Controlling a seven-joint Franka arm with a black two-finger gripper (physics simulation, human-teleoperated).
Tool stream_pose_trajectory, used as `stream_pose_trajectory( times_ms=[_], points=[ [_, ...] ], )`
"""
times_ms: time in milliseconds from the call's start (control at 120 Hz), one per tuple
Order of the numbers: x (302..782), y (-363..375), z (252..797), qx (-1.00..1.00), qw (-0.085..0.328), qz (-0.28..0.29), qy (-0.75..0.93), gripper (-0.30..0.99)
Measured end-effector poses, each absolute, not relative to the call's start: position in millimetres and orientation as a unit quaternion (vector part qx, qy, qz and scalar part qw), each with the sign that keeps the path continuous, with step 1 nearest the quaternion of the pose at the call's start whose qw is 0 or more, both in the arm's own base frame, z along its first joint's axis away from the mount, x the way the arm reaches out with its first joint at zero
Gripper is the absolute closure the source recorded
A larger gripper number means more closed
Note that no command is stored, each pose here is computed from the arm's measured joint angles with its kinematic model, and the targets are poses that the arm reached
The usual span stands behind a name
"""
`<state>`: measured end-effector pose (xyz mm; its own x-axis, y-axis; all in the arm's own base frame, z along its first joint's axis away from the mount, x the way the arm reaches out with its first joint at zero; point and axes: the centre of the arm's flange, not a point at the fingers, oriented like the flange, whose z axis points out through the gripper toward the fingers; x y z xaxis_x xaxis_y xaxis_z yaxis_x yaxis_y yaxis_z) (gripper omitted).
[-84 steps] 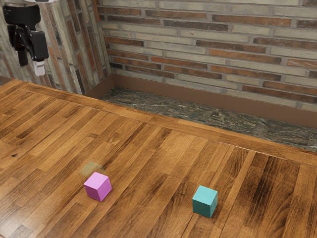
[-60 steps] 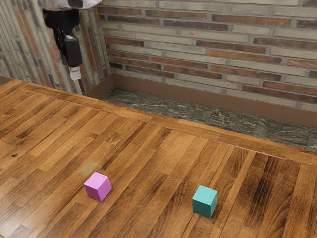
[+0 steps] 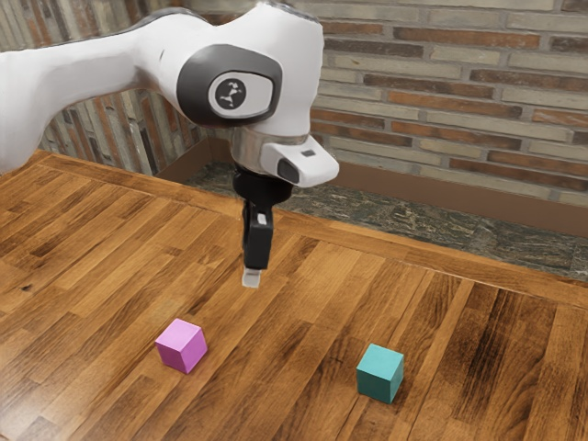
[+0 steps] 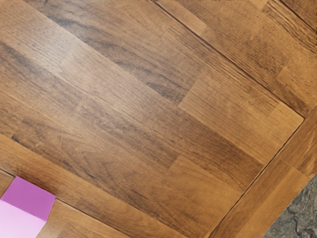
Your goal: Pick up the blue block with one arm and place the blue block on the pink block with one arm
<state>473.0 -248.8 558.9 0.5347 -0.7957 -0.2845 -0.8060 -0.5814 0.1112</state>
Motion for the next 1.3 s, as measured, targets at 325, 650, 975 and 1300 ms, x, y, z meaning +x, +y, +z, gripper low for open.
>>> stream_pose_trajectory(
  times_ms=[325, 650, 975, 1300],
  points=[
    [508, -298, 454, -0.884, -0.007, 0.125, 0.451, 0.00],
    [526, -321, 375, -0.915, -0.032, 0.033, 0.401, 0.00],
    [530, -334, 323, -0.951, -0.048, 0.030, 0.303, 0.00],
    [560, -339, 296, -0.971, -0.044, 0.027, 0.234, 0.00]
  ],
)
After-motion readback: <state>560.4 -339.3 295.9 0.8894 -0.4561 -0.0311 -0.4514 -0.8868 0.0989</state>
